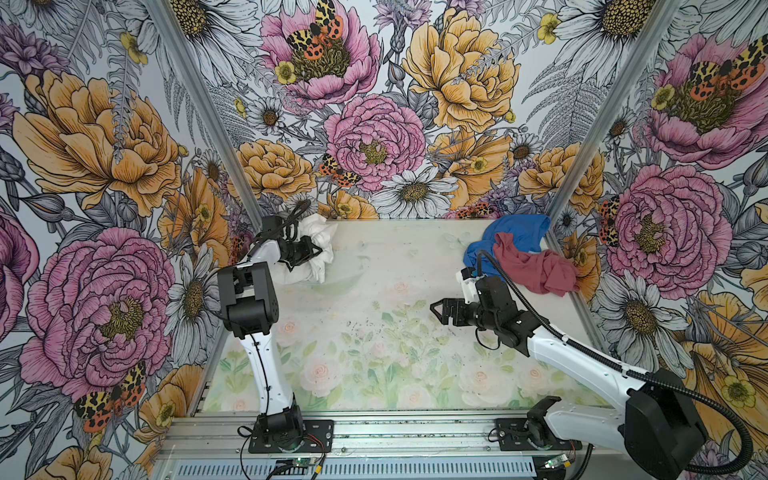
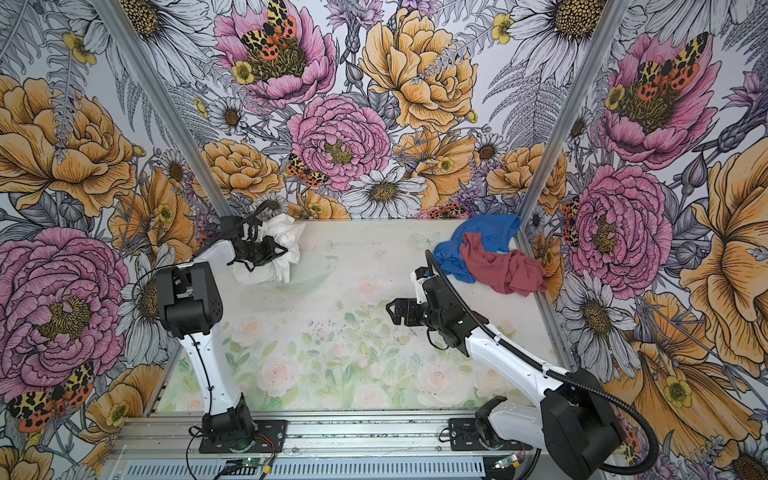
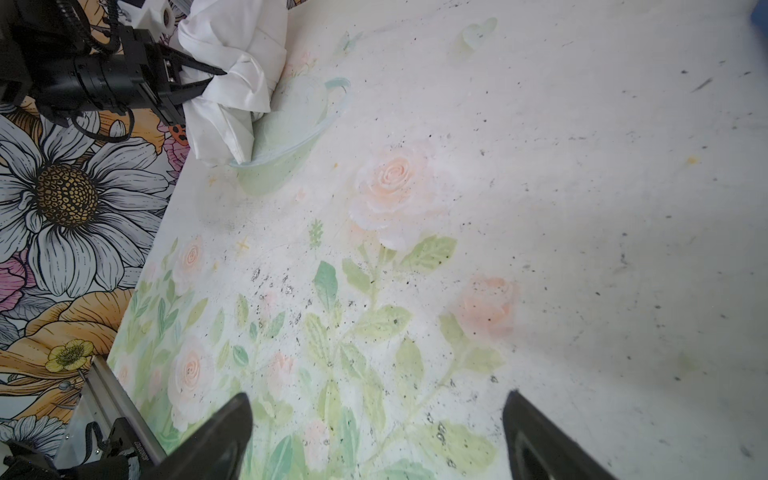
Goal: Pick out a specific cloth from the pile
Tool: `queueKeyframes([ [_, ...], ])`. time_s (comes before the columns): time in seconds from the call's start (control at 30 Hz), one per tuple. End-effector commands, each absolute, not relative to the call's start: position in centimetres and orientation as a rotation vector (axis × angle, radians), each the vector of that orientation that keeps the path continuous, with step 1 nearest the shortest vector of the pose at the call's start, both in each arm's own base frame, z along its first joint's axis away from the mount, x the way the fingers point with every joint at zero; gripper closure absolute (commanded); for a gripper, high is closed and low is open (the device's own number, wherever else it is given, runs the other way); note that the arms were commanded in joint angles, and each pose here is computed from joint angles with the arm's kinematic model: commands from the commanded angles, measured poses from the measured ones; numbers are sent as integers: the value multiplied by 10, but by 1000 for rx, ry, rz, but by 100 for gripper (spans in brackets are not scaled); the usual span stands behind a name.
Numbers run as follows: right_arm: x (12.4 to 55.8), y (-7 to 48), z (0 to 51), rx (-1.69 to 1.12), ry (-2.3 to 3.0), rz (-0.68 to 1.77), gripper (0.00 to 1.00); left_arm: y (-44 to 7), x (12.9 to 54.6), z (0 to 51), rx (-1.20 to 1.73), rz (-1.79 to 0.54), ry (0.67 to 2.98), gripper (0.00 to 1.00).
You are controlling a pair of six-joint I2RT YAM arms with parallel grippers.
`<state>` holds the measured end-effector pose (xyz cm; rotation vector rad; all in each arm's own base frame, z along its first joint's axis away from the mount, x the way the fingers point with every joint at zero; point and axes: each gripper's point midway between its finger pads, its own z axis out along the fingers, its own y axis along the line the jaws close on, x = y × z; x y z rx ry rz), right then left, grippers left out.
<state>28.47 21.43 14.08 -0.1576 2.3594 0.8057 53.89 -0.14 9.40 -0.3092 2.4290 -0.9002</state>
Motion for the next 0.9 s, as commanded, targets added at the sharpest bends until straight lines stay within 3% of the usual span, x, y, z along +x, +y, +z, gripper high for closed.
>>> queueKeyframes([
  [0.0, 285, 216, 146, -162, 2345, 819, 6, -25, 548, 160, -218, -1039, 2268, 100],
  [0.2, 285, 219, 149, -168, 2340, 828, 6, -63, 558, 221, -166, -1159, 2103, 100],
  [0.33, 283, 217, 148, -168, 2340, 820, 5, -45, 564, 238, -264, -1141, 2019, 100],
  [0.73, 284, 218, 147, -171, 2342, 822, 5, 32, 535, 99, -435, -427, 2456, 100],
  [0.87, 284, 218, 147, -167, 2342, 820, 5, 26, 533, 86, -257, -54, 2586, 100],
])
